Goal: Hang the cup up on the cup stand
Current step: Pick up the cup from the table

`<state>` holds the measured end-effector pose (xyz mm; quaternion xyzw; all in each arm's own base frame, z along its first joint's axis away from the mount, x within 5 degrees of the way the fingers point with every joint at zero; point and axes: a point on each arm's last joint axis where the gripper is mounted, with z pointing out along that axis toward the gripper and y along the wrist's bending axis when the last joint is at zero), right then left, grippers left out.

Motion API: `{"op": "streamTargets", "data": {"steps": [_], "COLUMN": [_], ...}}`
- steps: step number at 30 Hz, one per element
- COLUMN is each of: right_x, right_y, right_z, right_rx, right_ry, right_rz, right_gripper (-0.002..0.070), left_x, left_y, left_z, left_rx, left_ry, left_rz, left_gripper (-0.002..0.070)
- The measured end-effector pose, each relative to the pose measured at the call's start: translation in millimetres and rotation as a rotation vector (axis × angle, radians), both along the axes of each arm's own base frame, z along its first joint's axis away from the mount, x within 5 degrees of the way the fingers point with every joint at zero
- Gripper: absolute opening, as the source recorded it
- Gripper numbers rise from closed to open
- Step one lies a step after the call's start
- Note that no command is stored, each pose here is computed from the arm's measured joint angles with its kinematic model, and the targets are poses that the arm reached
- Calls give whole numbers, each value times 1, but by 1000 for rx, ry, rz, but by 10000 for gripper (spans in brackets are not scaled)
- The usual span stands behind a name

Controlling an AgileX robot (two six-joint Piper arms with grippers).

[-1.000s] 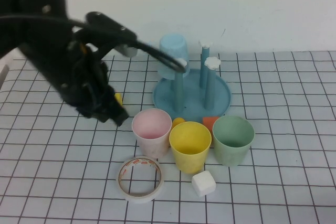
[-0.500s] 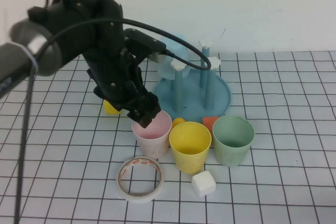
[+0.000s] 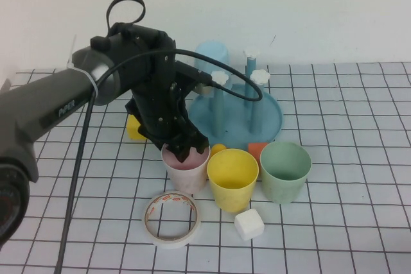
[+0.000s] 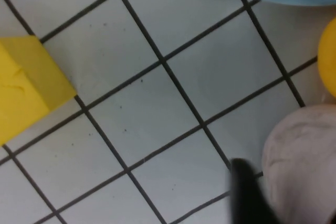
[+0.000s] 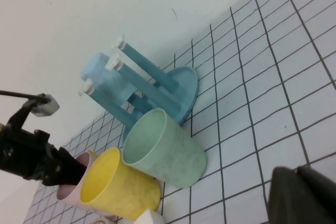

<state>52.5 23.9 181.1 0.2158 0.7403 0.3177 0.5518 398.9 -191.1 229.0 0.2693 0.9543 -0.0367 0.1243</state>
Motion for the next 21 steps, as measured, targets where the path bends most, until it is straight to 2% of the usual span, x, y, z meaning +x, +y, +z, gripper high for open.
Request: {"op": "streamTargets", "data": {"steps": [3,6,12,16,21], "right_x": [0,0,0,0,0], "right_y": [0,0,0,0,1], "right_z": [0,0,0,0,0], "right_rx": [-10,-14,-16,-13,4], "right_ry": [-2,-4,-4,-4,-1], "right_rz": [2,3,3,4,10], "right_gripper": [-1,-1,-1,-1,-1], "left_x": [1,1,-4,-20,-65], "left_y": [0,0,2,9,29], "left_z": [-1,0,12,54,111], "left_rx": [-3,-3,6,-22,-95], "left_ry": [-7,-7,-15,-90,-251], "left_rz": [0,-1,-37,-56,-71], "left_gripper": [134,46,14,13,12]}}
